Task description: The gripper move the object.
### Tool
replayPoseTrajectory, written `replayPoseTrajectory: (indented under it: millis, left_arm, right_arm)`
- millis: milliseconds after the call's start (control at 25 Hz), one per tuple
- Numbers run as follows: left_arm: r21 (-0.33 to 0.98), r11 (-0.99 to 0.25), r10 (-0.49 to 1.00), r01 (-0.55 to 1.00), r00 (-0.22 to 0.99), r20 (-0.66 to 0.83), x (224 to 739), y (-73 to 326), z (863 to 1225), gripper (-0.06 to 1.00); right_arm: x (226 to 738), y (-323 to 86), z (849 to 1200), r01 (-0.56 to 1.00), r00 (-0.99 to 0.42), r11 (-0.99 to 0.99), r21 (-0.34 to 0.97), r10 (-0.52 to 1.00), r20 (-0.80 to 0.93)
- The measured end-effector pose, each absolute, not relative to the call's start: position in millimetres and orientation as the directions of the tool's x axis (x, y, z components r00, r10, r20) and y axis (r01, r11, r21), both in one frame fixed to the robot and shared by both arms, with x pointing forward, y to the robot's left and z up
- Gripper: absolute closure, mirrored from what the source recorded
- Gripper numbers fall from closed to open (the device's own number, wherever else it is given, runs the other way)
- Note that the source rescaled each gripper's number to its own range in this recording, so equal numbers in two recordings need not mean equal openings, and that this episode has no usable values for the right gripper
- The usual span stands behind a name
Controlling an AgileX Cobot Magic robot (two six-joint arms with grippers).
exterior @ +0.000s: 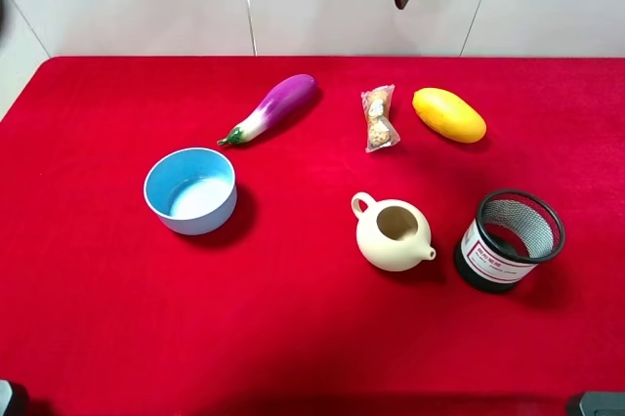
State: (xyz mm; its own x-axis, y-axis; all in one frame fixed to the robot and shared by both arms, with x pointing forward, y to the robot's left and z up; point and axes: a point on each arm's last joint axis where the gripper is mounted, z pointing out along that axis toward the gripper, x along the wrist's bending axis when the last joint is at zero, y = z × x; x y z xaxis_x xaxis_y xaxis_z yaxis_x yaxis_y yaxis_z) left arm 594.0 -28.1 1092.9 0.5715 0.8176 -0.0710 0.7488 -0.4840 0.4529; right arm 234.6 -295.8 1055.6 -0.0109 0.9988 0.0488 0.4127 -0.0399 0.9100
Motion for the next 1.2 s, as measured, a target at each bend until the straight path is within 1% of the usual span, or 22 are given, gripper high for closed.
replayPoseTrajectory:
  millis: [240,480,720,1000,1200]
  left_arm:
    - [0.423,-0.524,0.801,0.739,0.596,-0.051,565,-1,1115,0.27]
    - [0.413,-0.53,0.8,0.741,0.599,-0.048,528,33,1140,0.27]
    - [0.414,-0.533,0.802,0.738,0.597,-0.032,489,72,1157,0.27]
    - [0.428,-0.529,0.801,0.733,0.598,-0.033,440,117,1167,0.27]
    - [0.432,-0.533,0.797,0.727,0.603,-0.031,405,149,1162,0.27]
  right_arm:
    - [235,-296,1056,0.413,-0.011,-0.04,0.91,0.999,0.049]
    - [235,-296,1056,0.413,-0.011,-0.04,0.91,0.999,0.049]
    - [235,-296,1056,0.413,-0.011,-0.04,0.91,0.999,0.049]
    - [235,-296,1056,0.413,-0.011,-0.04,0.91,0.999,0.049]
    - [235,-296,1056,0.413,-0.011,-0.04,0.91,0.999,0.049]
